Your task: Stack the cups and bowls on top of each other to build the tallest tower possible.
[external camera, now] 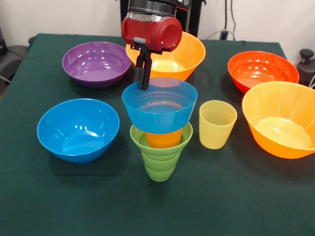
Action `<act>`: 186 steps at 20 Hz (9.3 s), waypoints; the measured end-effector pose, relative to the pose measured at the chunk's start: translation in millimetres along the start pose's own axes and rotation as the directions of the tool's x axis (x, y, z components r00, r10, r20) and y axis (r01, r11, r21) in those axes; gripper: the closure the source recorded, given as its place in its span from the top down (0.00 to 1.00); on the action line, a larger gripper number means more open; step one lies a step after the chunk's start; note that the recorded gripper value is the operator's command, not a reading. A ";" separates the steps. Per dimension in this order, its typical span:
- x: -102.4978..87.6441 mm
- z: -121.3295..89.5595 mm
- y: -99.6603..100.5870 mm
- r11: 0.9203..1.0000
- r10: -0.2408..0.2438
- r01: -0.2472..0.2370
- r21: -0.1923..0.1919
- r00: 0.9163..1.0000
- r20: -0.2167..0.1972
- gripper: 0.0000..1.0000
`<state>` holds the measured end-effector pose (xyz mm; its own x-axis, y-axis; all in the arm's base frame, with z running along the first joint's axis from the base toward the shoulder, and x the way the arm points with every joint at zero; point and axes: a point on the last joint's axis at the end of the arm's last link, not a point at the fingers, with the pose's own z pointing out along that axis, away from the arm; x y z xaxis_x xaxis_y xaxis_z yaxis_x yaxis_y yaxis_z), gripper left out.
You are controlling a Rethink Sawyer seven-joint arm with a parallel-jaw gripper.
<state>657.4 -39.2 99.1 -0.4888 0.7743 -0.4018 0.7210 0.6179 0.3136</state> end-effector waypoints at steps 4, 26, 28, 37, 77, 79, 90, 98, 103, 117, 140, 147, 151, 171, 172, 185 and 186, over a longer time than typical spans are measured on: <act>0.3 -0.6 0.1 1.000 -0.002 0.002 0.001 1.000 0.002 0.00; -21.1 3.3 28.8 1.000 -0.018 0.017 0.022 1.000 0.014 0.00; -24.9 4.9 30.3 1.000 -0.016 0.015 0.022 1.000 0.014 0.00; -34.7 11.6 22.3 0.999 -0.001 0.001 0.033 1.000 0.013 0.00; -33.7 6.9 29.6 1.000 -0.008 0.008 0.023 1.000 0.018 0.00; -31.5 6.2 31.0 1.000 -0.013 0.013 0.023 1.000 0.018 0.00; -28.6 5.5 30.6 1.000 -0.017 0.016 0.025 1.000 0.015 0.00; -26.2 2.1 28.5 0.999 -0.016 0.016 0.029 1.000 0.011 0.00; -26.0 -2.5 28.3 0.999 -0.016 0.016 0.028 1.000 0.012 0.00; -26.2 -2.2 27.0 0.999 -0.016 0.016 0.031 1.000 0.013 0.00; -19.3 -6.1 29.6 0.998 -0.038 0.037 0.040 0.999 0.020 0.00; -19.3 -6.1 29.5 0.998 -0.038 0.037 0.040 0.999 0.020 0.00; -17.8 -5.9 27.3 0.998 -0.038 0.037 0.044 0.999 0.017 0.00; -10.1 -5.9 20.0 0.998 -0.036 0.036 0.056 0.999 0.001 0.00; -10.0 -5.9 19.9 0.998 -0.036 0.036 0.056 0.999 0.001 0.00; -10.1 -7.0 17.5 0.997 -0.040 0.039 0.063 0.999 0.005 1.00; -10.2 -7.0 17.4 0.997 -0.040 0.039 0.064 0.999 0.005 1.00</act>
<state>671.5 -35.4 114.7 -0.5147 0.7486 -0.4181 0.7311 0.6379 0.2422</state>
